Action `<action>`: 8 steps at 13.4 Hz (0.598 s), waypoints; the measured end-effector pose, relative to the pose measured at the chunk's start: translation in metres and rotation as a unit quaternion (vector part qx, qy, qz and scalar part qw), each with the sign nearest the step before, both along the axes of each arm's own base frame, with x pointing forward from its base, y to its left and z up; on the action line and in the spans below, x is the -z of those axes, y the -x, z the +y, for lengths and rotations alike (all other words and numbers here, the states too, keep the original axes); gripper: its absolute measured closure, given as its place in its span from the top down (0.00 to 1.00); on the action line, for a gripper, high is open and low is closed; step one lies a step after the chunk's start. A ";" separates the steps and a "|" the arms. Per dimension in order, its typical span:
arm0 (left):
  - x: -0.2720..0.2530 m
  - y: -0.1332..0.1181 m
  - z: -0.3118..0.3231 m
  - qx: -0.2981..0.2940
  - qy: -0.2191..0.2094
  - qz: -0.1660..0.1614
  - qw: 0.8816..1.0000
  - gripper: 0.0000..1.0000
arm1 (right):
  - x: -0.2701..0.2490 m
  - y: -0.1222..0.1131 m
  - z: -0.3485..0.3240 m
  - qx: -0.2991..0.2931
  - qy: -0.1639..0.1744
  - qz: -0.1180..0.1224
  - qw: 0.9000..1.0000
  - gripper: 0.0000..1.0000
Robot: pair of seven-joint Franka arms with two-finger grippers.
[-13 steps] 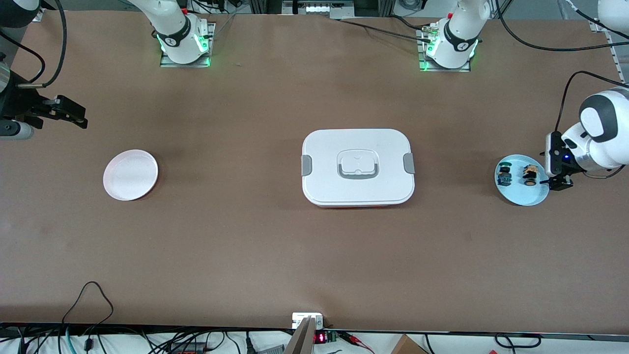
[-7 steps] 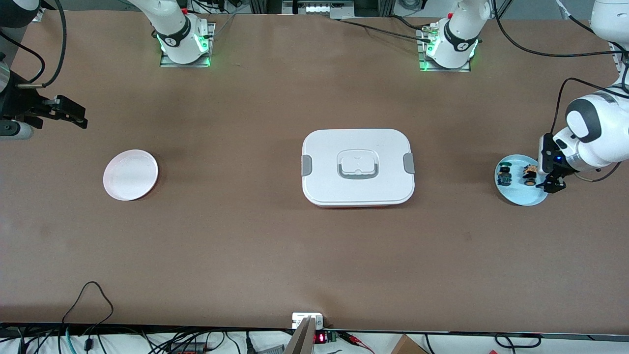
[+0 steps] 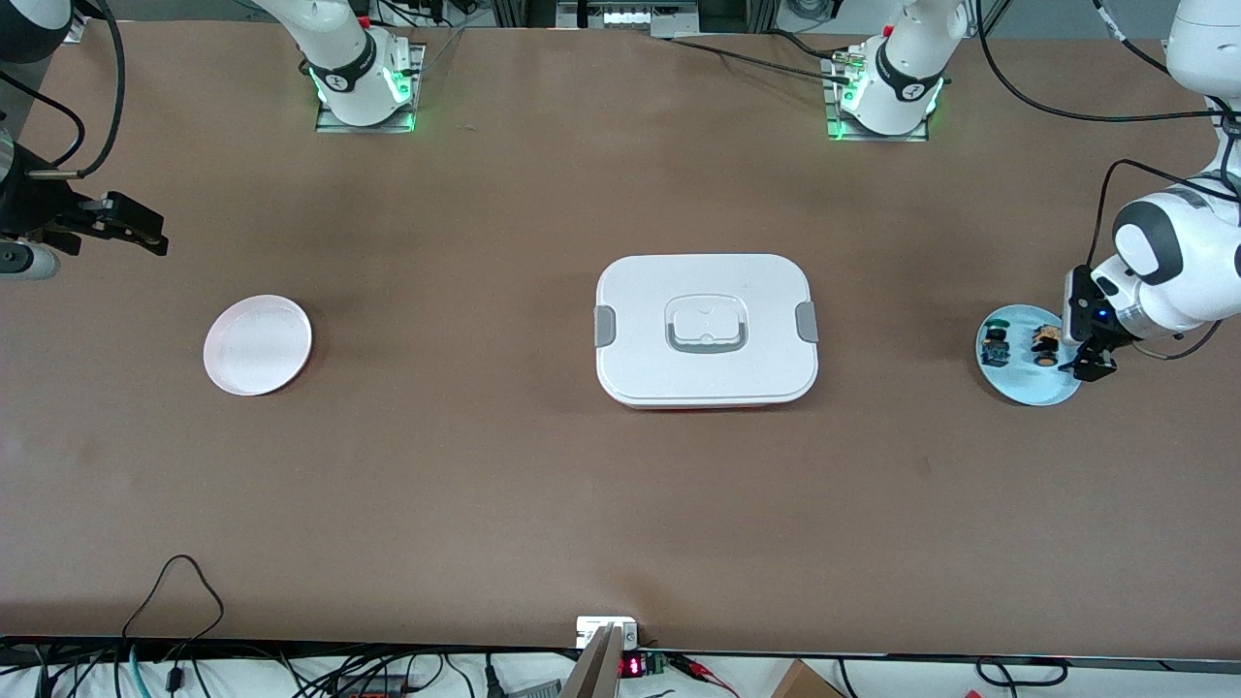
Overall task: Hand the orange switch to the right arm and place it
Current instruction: 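Move the left gripper down over the orange switch on the blue dish, then close the left gripper on the orange switch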
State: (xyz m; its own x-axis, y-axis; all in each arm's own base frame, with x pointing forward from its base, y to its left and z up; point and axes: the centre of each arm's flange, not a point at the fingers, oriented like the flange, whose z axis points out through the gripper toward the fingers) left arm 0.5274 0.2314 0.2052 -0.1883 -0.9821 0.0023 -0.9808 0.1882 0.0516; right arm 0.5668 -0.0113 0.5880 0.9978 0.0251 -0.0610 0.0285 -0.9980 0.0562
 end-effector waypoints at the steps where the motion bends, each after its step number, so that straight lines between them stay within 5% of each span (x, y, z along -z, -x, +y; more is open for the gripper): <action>1: 0.000 0.000 0.000 0.000 0.000 0.000 1.000 1.00 | 0.000 0.000 0.000 0.000 0.000 0.000 1.000 1.00; 8: 0.015 0.005 0.005 -0.005 0.003 0.006 1.000 1.00 | 0.000 0.000 0.000 0.000 0.000 0.000 1.000 1.00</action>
State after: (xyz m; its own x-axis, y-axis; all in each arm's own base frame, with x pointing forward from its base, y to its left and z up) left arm 0.5228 0.2363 0.1905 -0.1778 -0.9840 0.0104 -0.9820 0.1781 0.0625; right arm 0.5668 -0.0116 0.5879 0.9978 0.0246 -0.0612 0.0280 -0.9980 0.0563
